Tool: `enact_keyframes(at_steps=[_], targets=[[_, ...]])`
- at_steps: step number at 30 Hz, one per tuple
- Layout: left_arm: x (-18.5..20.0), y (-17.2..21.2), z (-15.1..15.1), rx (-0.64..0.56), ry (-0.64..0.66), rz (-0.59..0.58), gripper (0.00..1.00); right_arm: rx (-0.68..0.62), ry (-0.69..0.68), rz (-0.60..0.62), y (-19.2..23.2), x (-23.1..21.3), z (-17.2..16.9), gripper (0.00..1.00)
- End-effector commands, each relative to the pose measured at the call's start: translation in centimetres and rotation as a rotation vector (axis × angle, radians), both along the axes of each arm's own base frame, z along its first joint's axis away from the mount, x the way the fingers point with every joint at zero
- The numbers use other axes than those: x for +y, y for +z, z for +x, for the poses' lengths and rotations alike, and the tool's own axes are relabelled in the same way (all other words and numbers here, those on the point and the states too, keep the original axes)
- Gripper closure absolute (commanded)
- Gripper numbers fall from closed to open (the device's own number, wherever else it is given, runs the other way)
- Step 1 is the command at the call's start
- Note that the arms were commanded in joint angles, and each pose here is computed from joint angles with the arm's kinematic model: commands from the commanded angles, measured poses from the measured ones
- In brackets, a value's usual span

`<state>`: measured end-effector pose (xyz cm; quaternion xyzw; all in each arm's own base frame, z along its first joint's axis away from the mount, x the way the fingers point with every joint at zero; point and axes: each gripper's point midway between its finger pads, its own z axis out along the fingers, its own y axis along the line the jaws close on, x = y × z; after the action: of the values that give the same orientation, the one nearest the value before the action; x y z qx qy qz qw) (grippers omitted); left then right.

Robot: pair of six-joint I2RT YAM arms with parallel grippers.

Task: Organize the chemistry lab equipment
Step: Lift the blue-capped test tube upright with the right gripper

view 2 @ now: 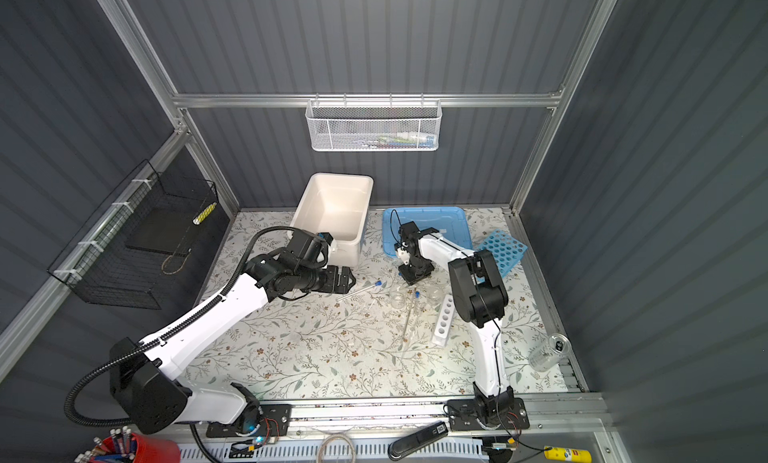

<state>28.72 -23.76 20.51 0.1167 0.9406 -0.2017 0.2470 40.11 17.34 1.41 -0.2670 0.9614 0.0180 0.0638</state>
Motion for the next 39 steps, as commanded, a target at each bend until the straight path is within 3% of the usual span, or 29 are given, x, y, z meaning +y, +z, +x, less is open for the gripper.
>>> enact_keyframes(at_steps=[1,21,39], targets=[[0.3,0.8,-0.1,-0.009,0.009,-0.019,0.00,0.117,-0.027,-0.049,-2.3,-1.4,-2.6,0.64],[-0.7,1.0,0.3,-0.017,-0.008,-0.061,0.01,0.116,-0.086,0.011,-2.6,-0.8,-2.7,0.83],[-2.6,1.8,0.8,-0.023,-0.058,-0.130,0.02,-0.059,-0.105,0.141,2.6,0.1,0.3,0.86]])
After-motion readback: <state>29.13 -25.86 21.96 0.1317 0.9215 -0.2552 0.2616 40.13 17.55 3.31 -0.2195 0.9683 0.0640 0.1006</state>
